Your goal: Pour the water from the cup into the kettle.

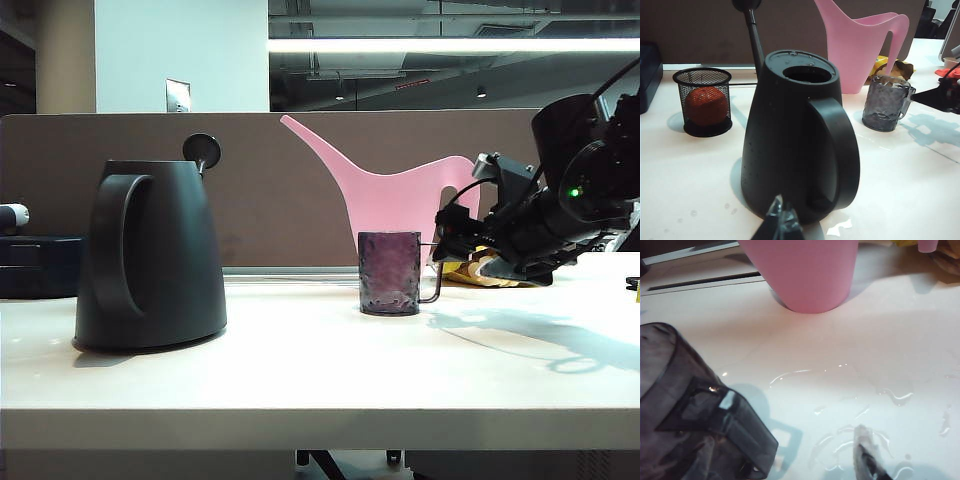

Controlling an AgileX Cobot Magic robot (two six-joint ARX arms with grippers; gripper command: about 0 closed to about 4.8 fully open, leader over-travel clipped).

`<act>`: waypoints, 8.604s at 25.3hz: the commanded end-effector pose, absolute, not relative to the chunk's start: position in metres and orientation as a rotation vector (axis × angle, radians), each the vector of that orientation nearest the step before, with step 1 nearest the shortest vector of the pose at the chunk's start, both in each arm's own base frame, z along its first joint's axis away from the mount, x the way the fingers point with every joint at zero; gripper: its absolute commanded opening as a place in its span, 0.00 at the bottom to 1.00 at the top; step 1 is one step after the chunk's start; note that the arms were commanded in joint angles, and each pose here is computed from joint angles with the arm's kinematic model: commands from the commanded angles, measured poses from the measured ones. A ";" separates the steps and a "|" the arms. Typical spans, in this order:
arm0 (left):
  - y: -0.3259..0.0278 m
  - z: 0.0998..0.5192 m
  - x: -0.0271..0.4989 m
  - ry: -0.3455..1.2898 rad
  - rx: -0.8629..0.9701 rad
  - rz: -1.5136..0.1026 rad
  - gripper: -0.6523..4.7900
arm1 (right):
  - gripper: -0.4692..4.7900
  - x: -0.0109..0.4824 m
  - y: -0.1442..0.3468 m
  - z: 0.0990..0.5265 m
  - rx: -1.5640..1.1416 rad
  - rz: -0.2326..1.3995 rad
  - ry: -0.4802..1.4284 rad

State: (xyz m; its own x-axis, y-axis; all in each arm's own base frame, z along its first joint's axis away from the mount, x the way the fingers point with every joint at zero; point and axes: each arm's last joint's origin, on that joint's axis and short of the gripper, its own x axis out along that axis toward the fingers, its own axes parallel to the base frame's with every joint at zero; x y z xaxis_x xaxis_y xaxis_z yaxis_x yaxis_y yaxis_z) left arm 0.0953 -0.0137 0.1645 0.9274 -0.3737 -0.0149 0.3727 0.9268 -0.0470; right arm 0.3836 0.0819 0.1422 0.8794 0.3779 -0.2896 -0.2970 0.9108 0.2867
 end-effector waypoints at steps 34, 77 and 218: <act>-0.013 0.166 0.095 0.013 -0.034 -0.352 0.11 | 0.33 0.416 0.103 0.127 0.251 0.337 0.334; -0.013 0.163 0.095 0.046 -0.043 -0.352 0.11 | 0.08 0.335 0.121 0.352 -0.051 0.383 0.178; -0.016 0.159 0.094 0.090 -0.056 -0.472 0.11 | 0.08 0.299 0.305 0.443 -0.854 0.207 -0.082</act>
State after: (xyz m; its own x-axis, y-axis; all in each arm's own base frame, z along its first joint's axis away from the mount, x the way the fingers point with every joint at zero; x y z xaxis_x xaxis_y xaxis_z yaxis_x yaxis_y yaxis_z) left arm 0.0937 -0.0160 0.1563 0.8867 -0.4527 -0.0937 0.4460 0.8911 -0.0842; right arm 0.2994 0.3163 0.4344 0.9710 0.2387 -0.0086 -0.1441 0.5569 -0.8180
